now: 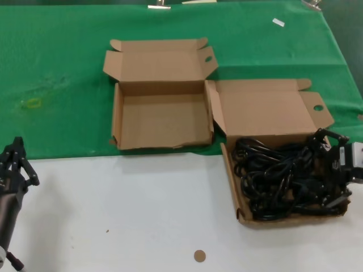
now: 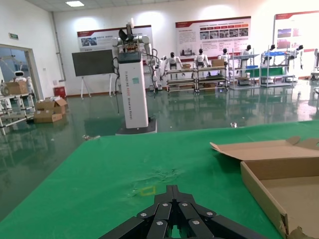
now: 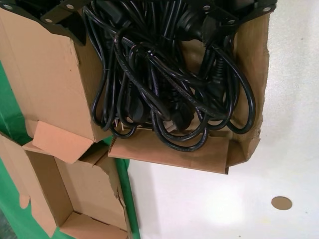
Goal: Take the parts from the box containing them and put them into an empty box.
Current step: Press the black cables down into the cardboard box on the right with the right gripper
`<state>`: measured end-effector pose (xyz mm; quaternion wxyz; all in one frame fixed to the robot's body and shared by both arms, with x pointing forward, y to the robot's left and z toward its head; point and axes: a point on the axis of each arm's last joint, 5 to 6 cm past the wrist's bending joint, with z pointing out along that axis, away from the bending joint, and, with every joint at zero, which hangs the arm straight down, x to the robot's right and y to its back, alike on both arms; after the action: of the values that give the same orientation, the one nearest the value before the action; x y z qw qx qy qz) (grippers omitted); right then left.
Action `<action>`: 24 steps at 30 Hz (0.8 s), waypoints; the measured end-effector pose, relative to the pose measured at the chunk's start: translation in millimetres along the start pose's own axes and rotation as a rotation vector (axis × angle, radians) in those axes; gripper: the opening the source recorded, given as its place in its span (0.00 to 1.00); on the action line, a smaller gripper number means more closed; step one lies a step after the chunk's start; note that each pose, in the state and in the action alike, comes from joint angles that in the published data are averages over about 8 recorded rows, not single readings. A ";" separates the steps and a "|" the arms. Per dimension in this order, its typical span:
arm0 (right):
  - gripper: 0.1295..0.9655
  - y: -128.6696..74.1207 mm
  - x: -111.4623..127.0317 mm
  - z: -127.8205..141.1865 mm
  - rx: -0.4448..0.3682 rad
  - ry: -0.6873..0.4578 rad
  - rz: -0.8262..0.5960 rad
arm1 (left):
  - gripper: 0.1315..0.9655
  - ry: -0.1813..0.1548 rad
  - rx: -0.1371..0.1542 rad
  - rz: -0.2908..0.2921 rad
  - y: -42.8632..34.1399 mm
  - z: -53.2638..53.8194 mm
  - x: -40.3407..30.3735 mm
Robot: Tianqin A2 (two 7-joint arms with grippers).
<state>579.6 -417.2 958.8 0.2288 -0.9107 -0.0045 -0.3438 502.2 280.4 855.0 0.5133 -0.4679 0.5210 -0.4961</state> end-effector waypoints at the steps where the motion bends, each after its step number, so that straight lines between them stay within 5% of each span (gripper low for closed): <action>1: 0.88 -0.2 0.6 1.1 -0.001 0.000 0.001 | 0.01 0.000 0.000 0.000 0.0 0.0 0.0; 14: 0.59 -6.6 7.2 5.6 -0.011 -0.002 0.008 | 0.01 0.000 0.000 -0.001 0.0 0.0 0.0; 18: 0.59 -7.5 8.1 4.9 -0.015 -0.003 0.008 | 0.01 0.000 0.000 -0.001 0.0 0.0 0.0; 24: 0.39 -8.4 9.1 3.9 -0.017 0.000 0.009 | 0.01 0.000 0.000 0.000 0.0 0.0 0.0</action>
<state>587.6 -409.4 965.4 0.2227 -0.9126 0.0024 -0.3429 502.2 280.4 855.0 0.5133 -0.4679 0.5210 -0.4961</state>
